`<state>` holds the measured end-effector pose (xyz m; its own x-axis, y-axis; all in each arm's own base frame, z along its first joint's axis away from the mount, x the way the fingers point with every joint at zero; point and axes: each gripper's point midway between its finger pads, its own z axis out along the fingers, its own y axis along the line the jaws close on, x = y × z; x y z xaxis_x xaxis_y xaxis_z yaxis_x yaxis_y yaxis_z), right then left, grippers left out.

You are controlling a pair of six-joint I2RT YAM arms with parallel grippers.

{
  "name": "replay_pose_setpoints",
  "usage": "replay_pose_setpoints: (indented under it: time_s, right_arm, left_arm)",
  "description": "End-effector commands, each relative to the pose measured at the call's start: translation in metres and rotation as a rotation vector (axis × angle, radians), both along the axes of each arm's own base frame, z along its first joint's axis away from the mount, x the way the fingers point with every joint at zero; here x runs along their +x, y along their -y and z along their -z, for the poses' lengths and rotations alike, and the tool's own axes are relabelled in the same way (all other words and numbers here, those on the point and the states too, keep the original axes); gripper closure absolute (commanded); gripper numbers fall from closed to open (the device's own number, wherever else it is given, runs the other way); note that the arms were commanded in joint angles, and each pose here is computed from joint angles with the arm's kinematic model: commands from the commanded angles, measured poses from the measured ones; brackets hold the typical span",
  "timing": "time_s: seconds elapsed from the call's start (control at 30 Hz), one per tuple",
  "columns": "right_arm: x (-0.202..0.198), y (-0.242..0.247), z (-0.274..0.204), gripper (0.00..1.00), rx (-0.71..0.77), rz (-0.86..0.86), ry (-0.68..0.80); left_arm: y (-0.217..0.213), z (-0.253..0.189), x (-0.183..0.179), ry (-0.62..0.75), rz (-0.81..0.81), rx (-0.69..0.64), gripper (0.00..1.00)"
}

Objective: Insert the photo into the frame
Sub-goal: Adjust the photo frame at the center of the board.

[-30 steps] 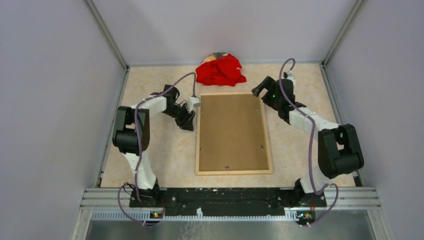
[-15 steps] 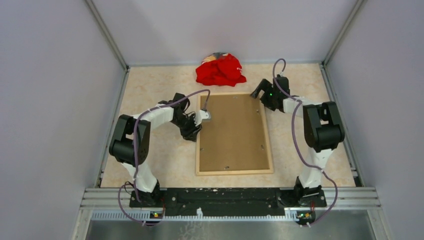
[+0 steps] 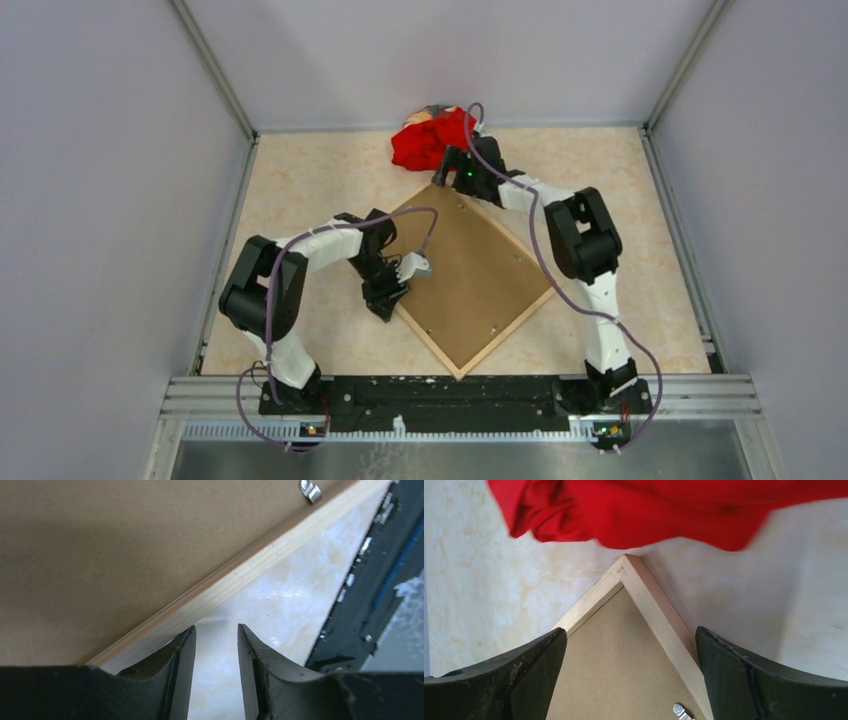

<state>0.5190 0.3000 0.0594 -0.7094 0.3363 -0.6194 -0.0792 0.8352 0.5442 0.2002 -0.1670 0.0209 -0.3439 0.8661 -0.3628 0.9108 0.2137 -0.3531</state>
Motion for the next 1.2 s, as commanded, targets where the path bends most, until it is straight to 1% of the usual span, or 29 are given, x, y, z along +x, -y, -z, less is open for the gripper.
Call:
replay_pose_setpoints:
  time_s: [0.0, 0.13, 0.2, 0.23, 0.27, 0.3, 0.33, 0.4, 0.43, 0.5, 0.57, 0.67, 0.73, 0.83, 0.93, 0.97, 1.07, 1.17]
  right_arm:
    - [-0.076, -0.112, -0.017, 0.01, 0.1, -0.334, -0.12]
    - [-0.069, -0.098, -0.054, 0.01, 0.057, -0.321, -0.047]
    - [-0.068, -0.075, -0.072, 0.01, 0.035, -0.289, -0.019]
    - [-0.069, -0.063, -0.083, 0.01, 0.022, -0.266, -0.004]
    - [-0.076, -0.047, -0.08, 0.01, 0.001, -0.241, -0.012]
    - [-0.077, -0.036, -0.099, 0.01, 0.002, -0.218, 0.023]
    - [-0.088, -0.02, -0.093, 0.01, -0.016, -0.197, 0.009]
    - [-0.1, 0.004, -0.103, 0.01, -0.027, -0.156, 0.025]
    - [-0.106, 0.015, -0.101, 0.01, -0.048, -0.138, 0.011]
    - [-0.121, 0.038, -0.097, 0.01, -0.096, -0.098, -0.014]
    - [-0.143, 0.058, -0.092, 0.01, -0.113, -0.055, -0.045]
    - [-0.184, 0.091, -0.078, 0.01, -0.121, 0.015, -0.114]
    - [-0.215, 0.11, -0.066, 0.01, -0.108, 0.053, -0.163]
    - [-0.256, 0.129, -0.049, 0.01, -0.081, 0.084, -0.215]
    - [-0.287, 0.145, -0.034, 0.01, -0.07, 0.117, -0.264]
    - [-0.296, 0.149, -0.03, 0.01, -0.062, 0.124, -0.277]
    - [-0.319, 0.154, -0.013, 0.01, -0.027, 0.136, -0.324]
    - [-0.327, 0.158, 0.001, 0.01, -0.024, 0.148, -0.354]
  left_arm:
    - [0.031, 0.012, 0.018, 0.091, 0.062, -0.084, 0.53]
    - [0.033, -0.009, 0.017, 0.064, 0.078, -0.095, 0.43]
    - [0.031, -0.026, 0.017, 0.06, 0.091, -0.118, 0.35]
    - [0.029, -0.037, 0.019, 0.06, 0.093, -0.132, 0.27]
    - [0.027, -0.047, 0.02, 0.063, 0.1, -0.148, 0.21]
    - [0.025, -0.058, 0.022, 0.065, 0.103, -0.166, 0.17]
    - [0.022, -0.069, 0.025, 0.065, 0.106, -0.186, 0.17]
    - [0.013, -0.086, 0.038, 0.09, 0.086, -0.221, 0.16]
    - [0.008, -0.091, 0.047, 0.108, 0.071, -0.227, 0.17]
    - [-0.006, -0.099, 0.082, 0.177, -0.017, -0.218, 0.18]
    - [-0.023, -0.103, 0.125, 0.247, -0.14, -0.2, 0.21]
    - [-0.047, -0.097, 0.193, 0.334, -0.329, -0.174, 0.27]
    - [-0.061, -0.089, 0.227, 0.377, -0.429, -0.145, 0.33]
    - [-0.077, -0.076, 0.264, 0.439, -0.528, -0.097, 0.45]
    - [-0.082, -0.059, 0.278, 0.45, -0.564, -0.067, 0.54]
    - [-0.082, -0.052, 0.278, 0.44, -0.568, -0.064, 0.55]
    - [-0.079, -0.032, 0.267, 0.391, -0.559, -0.053, 0.56]
    - [-0.075, -0.014, 0.247, 0.352, -0.534, -0.043, 0.57]
